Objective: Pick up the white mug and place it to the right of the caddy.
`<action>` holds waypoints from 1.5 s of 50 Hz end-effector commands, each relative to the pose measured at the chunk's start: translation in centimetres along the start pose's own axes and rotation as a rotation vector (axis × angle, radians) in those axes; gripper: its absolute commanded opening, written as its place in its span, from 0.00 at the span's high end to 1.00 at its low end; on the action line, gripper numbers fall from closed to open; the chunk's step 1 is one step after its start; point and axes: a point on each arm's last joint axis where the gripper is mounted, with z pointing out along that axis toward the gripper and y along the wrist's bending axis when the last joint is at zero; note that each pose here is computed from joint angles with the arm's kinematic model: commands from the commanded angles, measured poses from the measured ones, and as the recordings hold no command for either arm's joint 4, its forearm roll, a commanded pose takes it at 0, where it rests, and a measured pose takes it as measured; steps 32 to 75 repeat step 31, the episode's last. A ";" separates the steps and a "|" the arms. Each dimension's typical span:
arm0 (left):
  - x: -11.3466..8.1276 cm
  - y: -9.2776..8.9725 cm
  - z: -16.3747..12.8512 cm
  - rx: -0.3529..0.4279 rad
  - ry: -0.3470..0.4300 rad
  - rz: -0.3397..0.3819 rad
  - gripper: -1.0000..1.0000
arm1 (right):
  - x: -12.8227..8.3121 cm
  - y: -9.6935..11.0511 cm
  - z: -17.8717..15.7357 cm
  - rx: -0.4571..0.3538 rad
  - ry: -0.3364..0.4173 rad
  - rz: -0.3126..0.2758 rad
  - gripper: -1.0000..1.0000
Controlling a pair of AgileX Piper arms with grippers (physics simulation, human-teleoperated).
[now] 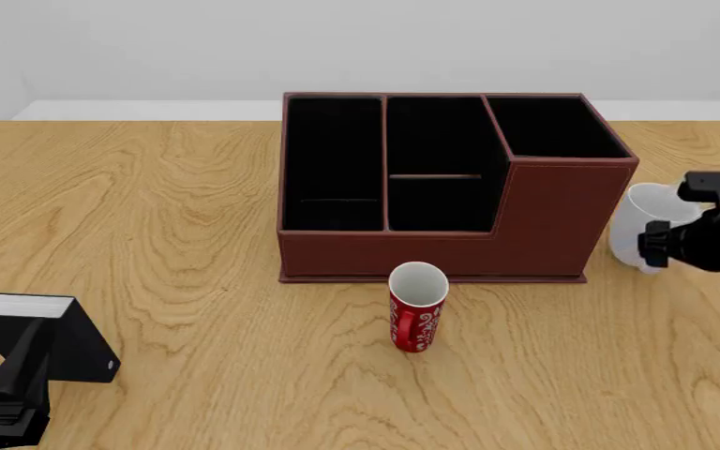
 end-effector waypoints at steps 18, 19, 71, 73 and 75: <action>0.0 0.0 0.0 0.000 0.000 0.000 0.00 | -0.4 0.7 -2.9 -0.011 -0.051 0.006 0.00; 0.0 0.0 0.0 0.000 0.000 0.000 0.00 | -0.5 0.6 -3.0 -0.009 -0.054 0.006 0.00; 0.0 0.0 0.0 0.000 0.000 0.000 0.00 | -1.0 0.9 -5.2 -0.012 -0.093 -0.004 0.00; 0.0 0.0 0.0 0.000 0.000 0.000 0.00 | -1.0 0.9 -5.2 -0.012 -0.093 -0.004 0.00; 0.0 0.0 0.0 0.000 0.000 0.000 0.00 | -1.0 0.9 -5.2 -0.012 -0.093 -0.004 0.00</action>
